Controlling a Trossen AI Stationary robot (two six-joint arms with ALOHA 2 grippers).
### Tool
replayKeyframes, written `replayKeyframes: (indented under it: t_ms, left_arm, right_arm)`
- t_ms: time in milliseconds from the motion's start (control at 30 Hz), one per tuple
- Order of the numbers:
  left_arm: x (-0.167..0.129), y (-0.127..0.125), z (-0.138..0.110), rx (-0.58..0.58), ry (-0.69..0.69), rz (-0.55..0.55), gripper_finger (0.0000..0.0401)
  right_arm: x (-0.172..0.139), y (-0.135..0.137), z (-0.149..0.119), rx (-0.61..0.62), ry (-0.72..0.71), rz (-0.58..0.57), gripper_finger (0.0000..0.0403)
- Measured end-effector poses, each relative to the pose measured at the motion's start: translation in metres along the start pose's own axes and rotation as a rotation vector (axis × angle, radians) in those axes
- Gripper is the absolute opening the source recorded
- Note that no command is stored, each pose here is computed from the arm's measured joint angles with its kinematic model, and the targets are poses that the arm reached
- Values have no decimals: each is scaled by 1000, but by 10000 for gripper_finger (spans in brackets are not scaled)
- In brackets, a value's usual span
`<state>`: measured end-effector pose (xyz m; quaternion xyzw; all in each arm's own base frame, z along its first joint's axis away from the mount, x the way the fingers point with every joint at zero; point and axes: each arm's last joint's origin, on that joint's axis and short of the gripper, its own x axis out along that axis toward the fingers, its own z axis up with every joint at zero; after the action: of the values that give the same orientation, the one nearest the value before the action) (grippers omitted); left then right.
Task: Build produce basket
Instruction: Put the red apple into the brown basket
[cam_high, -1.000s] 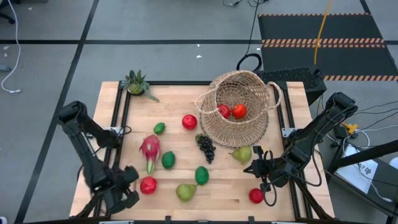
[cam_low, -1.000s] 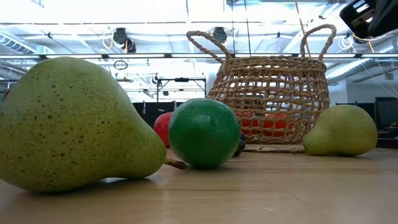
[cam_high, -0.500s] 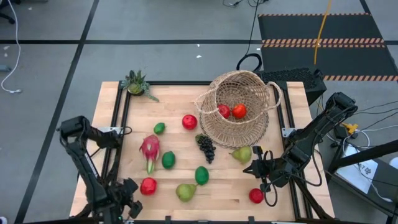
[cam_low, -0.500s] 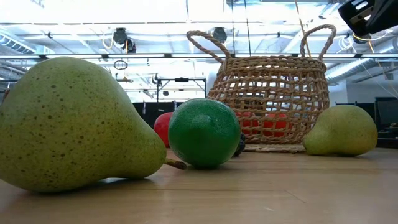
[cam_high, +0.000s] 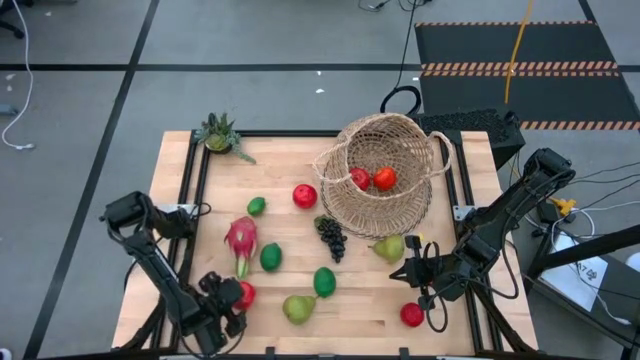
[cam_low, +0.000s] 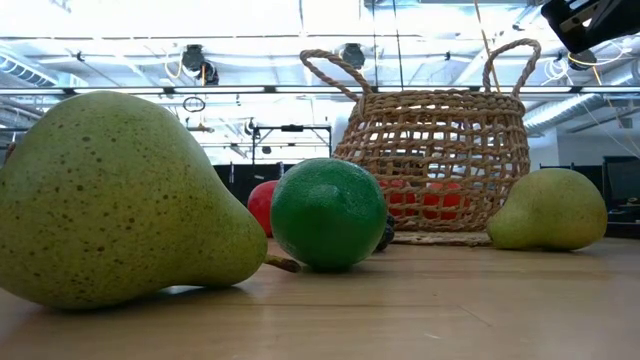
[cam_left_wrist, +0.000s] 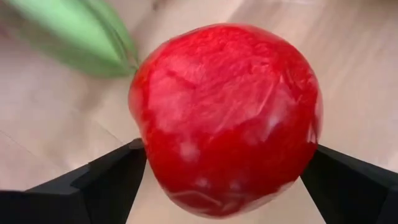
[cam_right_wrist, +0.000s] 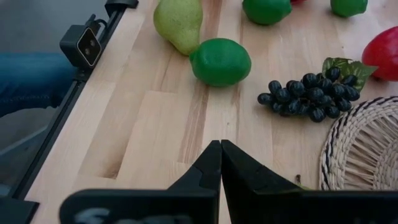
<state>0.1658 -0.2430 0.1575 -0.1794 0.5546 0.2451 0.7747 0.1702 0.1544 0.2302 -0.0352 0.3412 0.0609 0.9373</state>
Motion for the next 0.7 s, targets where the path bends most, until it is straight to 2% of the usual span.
replayKeyframes:
  t_ms: [133, 233, 567, 700]
  left_arm:
    - [4, 4, 13, 149, 4, 53, 399]
    - [7, 5, 21, 209, 11, 65, 399]
    - [12, 4, 35, 262, 23, 62, 396]
    - [12, 4, 35, 261, 22, 62, 369]
  right_arm:
    - [0, 0, 0, -2, 4, 2, 4]
    - [0, 0, -1, -2, 7, 1, 4]
    - [0, 0, -1, -3, 7, 1, 4]
    - [0, 0, -1, -3, 8, 1, 4]
